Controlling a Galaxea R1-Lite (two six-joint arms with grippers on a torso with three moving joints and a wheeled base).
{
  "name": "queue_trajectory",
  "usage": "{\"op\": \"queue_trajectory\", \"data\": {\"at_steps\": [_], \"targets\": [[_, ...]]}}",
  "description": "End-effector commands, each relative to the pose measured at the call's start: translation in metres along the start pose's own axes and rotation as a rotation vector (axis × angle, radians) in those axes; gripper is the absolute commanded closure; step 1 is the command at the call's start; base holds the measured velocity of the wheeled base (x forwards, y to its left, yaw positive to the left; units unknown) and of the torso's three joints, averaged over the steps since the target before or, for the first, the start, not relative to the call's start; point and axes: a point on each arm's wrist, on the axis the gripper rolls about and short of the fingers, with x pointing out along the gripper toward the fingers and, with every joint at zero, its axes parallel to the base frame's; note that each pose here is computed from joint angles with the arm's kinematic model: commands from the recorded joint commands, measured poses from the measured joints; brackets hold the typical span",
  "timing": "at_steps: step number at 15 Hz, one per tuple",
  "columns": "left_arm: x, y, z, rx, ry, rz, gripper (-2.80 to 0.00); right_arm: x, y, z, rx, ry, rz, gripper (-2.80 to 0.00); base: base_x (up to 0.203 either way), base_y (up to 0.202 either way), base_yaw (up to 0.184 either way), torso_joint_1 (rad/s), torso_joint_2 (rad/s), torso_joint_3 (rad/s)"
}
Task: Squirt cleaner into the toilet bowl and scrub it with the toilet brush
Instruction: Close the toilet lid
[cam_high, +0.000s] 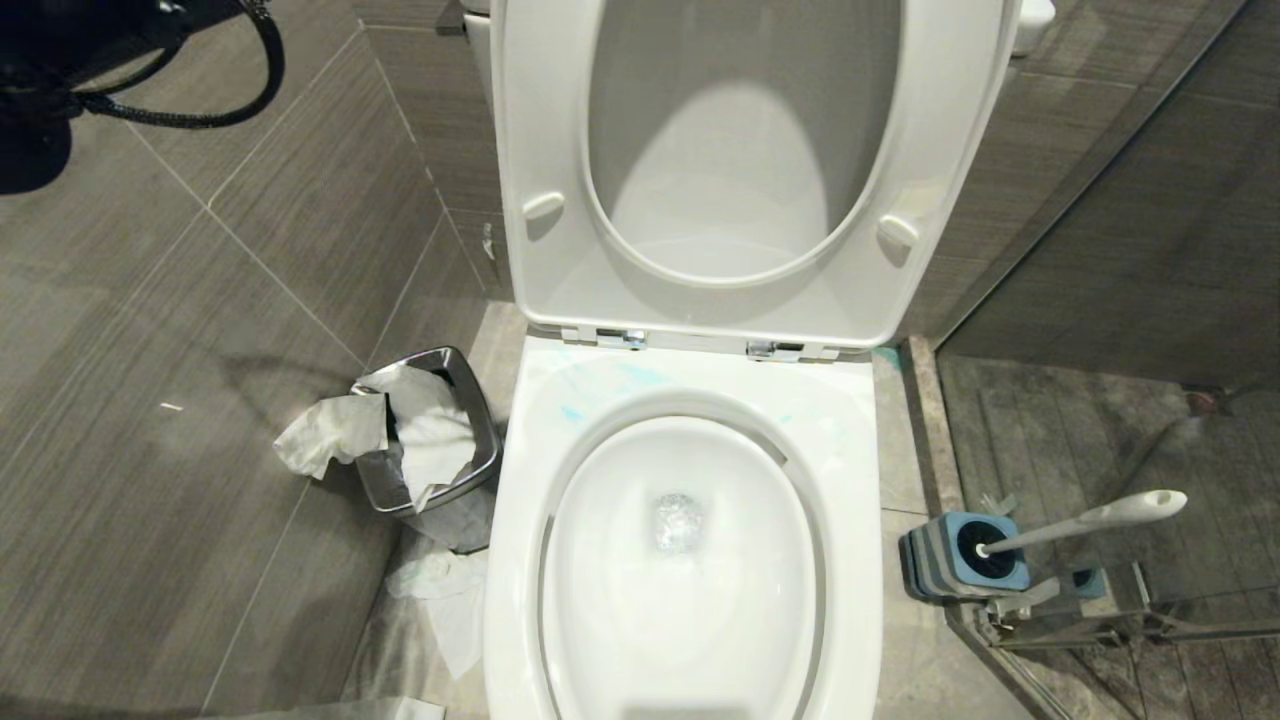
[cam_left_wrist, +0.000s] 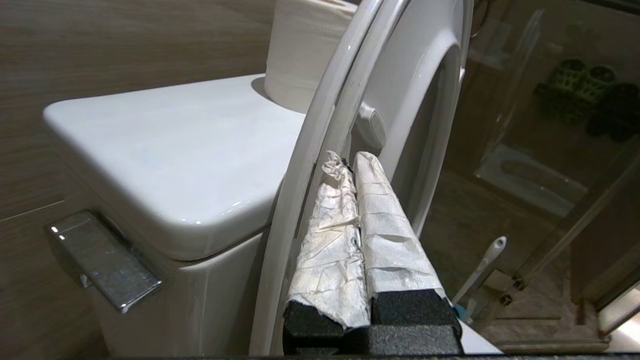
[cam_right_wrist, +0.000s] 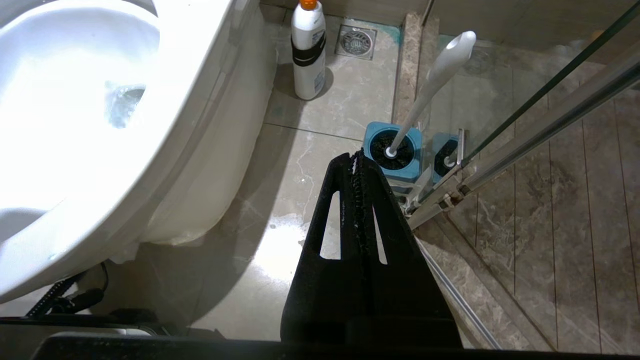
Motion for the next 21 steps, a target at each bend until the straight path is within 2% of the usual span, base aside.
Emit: {"op": "queue_trajectory", "data": {"at_steps": [1,3,8,12,17,21], "targets": [[0.006,0.003,-0.009,-0.002,-0.006,0.035,0.00,0.000,0.000,0.000,0.000,0.001,0.000,0.00,0.000,0.000,0.000,0.000,0.00,0.000],[0.012,0.003,-0.013,-0.011,-0.023,0.118,0.00,0.000,0.000,0.000,0.000,0.001,0.000,0.00,0.000,0.000,0.000,0.000,0.00,0.000],[0.024,0.002,-0.025,0.054,-0.015,0.202,0.00,0.000,0.000,0.000,0.000,0.002,0.000,0.00,0.000,0.000,0.000,0.000,0.00,0.000],[0.035,-0.003,-0.034,0.099,0.017,0.253,0.00,0.000,0.000,0.000,0.000,0.002,0.000,0.00,0.000,0.000,0.000,0.000,0.00,0.000],[0.043,-0.001,-0.048,0.117,0.040,0.329,0.00,0.000,0.000,0.000,0.000,0.001,0.000,0.00,0.000,0.000,0.000,0.000,0.00,0.000],[0.045,0.003,-0.057,0.132,0.054,0.334,0.00,0.000,0.000,0.000,0.000,0.002,0.000,0.00,0.000,0.000,0.000,0.000,0.00,0.000]]}}
